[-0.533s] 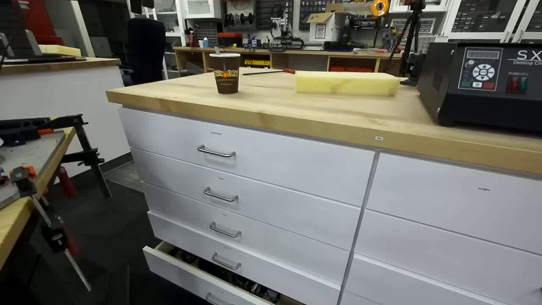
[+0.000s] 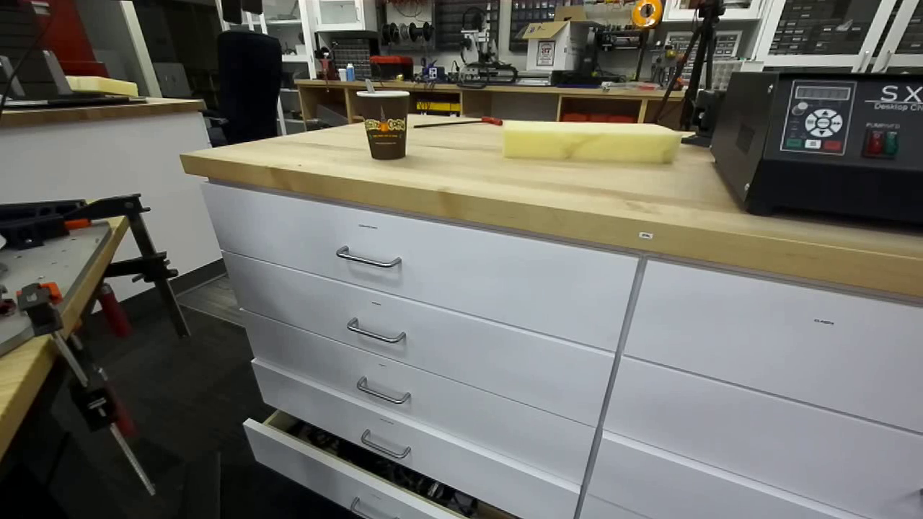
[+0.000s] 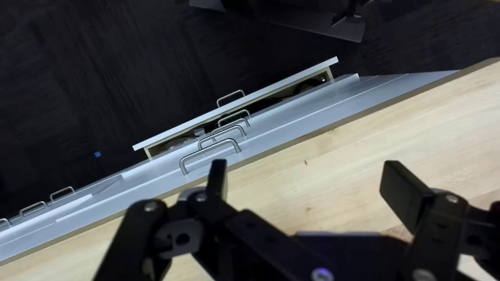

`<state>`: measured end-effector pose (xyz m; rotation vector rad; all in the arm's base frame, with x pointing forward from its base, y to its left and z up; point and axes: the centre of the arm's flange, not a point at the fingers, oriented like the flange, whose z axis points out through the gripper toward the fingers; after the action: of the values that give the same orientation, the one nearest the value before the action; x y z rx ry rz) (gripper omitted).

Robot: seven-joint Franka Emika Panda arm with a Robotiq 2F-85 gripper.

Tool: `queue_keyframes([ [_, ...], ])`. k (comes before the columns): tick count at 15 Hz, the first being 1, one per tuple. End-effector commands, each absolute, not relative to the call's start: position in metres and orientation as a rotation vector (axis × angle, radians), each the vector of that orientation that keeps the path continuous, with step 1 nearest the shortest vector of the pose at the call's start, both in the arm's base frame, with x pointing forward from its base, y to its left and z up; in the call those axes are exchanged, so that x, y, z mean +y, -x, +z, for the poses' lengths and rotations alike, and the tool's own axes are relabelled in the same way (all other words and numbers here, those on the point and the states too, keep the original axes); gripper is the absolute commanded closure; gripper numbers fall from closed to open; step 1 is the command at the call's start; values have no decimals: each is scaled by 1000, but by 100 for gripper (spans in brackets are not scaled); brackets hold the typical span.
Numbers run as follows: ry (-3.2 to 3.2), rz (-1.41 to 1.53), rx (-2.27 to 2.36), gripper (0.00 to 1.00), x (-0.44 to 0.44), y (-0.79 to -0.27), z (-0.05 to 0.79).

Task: Remove the marker from the cup and place it on the table

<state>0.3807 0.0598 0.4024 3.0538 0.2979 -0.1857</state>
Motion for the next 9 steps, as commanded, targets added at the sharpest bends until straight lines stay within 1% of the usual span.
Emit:
queue_keyframes([
  [1, -3054, -186, 298, 0, 60, -381, 402],
  [2, -3054, -186, 298, 0, 60, -381, 402],
  [5, -3058, -184, 310, 0, 58, -407, 395],
  [7, -3066, -173, 320, 0, 59, -431, 389],
  [9, -3077, -150, 338, 0, 59, -467, 380],
])
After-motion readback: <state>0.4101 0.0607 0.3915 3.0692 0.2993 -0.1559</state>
